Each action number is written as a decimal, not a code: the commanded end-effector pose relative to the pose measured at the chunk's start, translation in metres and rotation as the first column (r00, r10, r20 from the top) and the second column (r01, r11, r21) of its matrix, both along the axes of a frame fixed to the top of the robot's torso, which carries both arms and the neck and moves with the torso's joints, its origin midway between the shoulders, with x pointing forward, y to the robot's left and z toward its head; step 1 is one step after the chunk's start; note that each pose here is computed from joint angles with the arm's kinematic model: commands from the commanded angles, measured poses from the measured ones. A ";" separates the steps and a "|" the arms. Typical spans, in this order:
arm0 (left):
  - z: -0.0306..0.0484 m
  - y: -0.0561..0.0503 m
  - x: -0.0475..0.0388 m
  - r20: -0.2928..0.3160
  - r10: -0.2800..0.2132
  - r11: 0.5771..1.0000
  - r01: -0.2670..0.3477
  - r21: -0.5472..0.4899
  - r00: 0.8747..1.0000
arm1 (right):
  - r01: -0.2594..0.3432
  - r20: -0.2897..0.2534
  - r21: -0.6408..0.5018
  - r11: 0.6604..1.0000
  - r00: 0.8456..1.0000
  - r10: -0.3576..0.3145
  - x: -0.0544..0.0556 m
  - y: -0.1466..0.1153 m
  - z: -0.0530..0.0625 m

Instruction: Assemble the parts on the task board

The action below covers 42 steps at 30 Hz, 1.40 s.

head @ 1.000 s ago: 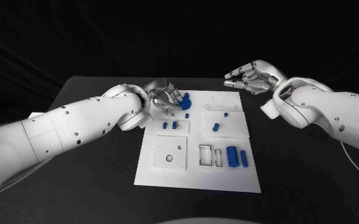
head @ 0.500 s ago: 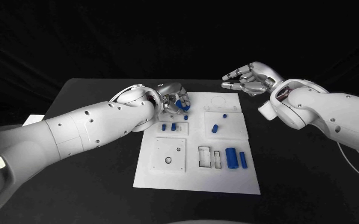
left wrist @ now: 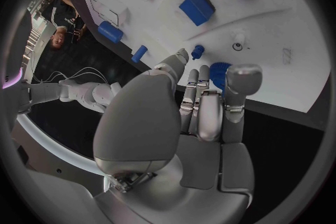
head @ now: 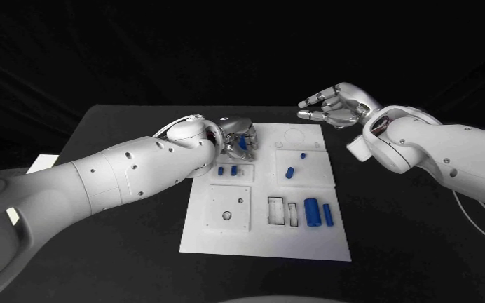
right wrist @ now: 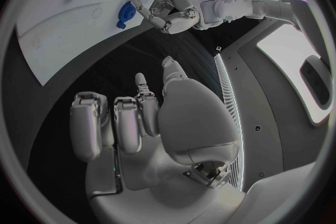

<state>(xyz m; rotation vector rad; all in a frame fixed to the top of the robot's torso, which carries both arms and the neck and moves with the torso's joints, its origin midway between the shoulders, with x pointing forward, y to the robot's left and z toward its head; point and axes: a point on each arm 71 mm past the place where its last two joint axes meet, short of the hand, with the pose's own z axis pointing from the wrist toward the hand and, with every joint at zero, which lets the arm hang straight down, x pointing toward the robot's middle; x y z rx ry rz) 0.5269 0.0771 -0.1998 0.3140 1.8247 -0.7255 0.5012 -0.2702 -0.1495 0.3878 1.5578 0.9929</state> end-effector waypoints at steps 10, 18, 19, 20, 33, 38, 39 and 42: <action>-0.0076 -0.002 0.0011 -0.021 0.009 0.996 -0.007 0.085 1.000 | -0.022 -0.003 0.000 1.000 1.000 0.022 0.000 0.003 -0.001; -0.0103 -0.003 0.0009 -0.041 0.008 0.994 -0.003 0.105 0.999 | -0.023 -0.004 0.000 1.000 1.000 0.023 0.000 0.003 -0.001; -0.0105 -0.003 0.0008 -0.042 0.007 0.994 -0.002 0.107 0.999 | -0.023 -0.004 0.000 1.000 1.000 0.023 0.000 0.003 -0.001; -0.0108 -0.003 0.0007 -0.044 0.006 0.994 -0.002 0.108 0.999 | -0.024 -0.004 0.000 1.000 1.000 0.024 0.000 0.003 -0.001; -0.0129 -0.008 -0.0016 -0.048 -0.011 0.995 0.015 0.100 0.999 | -0.027 -0.005 0.001 1.000 1.000 0.027 0.000 0.004 -0.001; -0.0132 -0.009 -0.0022 -0.050 -0.016 0.995 0.021 0.099 0.999 | -0.027 -0.005 0.001 1.000 1.000 0.027 0.000 0.004 -0.001; -0.0132 -0.009 -0.0023 -0.050 -0.016 0.995 0.020 0.099 0.999 | -0.028 -0.005 0.001 1.000 1.000 0.028 0.000 0.004 -0.001; -0.0133 -0.008 -0.0019 -0.048 -0.011 0.995 0.015 0.100 0.999 | -0.028 -0.006 0.001 1.000 1.000 0.028 0.000 0.004 -0.001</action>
